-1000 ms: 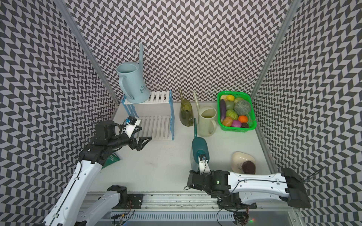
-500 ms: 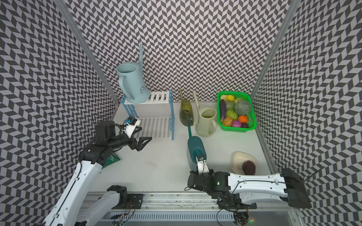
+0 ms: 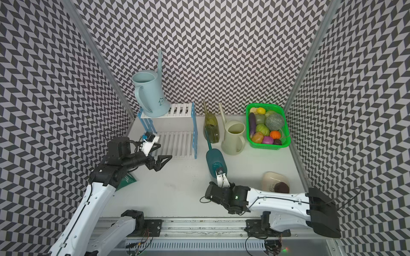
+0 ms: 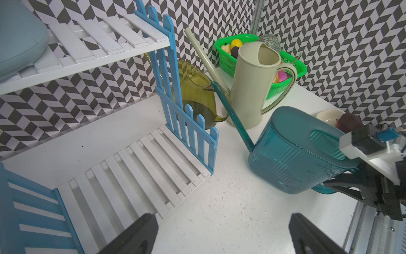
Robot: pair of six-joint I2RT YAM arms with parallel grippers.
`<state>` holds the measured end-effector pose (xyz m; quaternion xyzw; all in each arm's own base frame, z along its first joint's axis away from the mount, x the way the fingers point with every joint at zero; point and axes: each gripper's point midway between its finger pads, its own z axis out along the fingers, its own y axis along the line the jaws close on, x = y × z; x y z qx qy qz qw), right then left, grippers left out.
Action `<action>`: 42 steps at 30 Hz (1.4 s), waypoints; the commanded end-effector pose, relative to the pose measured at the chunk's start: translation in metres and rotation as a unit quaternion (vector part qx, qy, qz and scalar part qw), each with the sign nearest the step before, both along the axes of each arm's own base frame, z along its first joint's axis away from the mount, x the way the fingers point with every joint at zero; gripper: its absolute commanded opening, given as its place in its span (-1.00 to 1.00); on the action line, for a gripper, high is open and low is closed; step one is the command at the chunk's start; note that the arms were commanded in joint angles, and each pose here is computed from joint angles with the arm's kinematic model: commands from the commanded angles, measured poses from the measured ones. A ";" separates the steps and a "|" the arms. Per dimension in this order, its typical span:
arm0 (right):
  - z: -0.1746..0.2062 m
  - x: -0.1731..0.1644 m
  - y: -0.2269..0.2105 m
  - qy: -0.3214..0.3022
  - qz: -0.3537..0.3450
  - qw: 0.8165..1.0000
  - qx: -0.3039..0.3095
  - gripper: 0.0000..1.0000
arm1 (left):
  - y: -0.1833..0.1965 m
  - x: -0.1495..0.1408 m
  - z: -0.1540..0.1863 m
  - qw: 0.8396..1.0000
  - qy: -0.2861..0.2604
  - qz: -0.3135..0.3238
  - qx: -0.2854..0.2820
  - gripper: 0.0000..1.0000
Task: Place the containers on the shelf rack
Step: Move the container to the center of the board.
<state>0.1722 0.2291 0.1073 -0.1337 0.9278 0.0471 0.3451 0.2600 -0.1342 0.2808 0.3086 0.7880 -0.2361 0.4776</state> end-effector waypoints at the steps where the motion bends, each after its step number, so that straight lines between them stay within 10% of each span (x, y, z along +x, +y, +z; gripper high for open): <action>1: 0.027 0.021 0.028 -0.030 0.001 0.999 0.043 -0.46 | -0.004 -0.004 0.005 1.000 -0.014 -0.012 -0.004 1.00; 14: 0.018 0.025 0.038 -0.001 0.008 0.999 0.052 0.09 | -0.005 -0.005 -0.001 1.000 -0.008 -0.019 -0.001 1.00; 42: 0.031 0.011 0.014 -0.197 0.063 0.957 0.205 0.07 | -0.004 -0.008 -0.009 1.000 -0.002 -0.015 0.001 1.00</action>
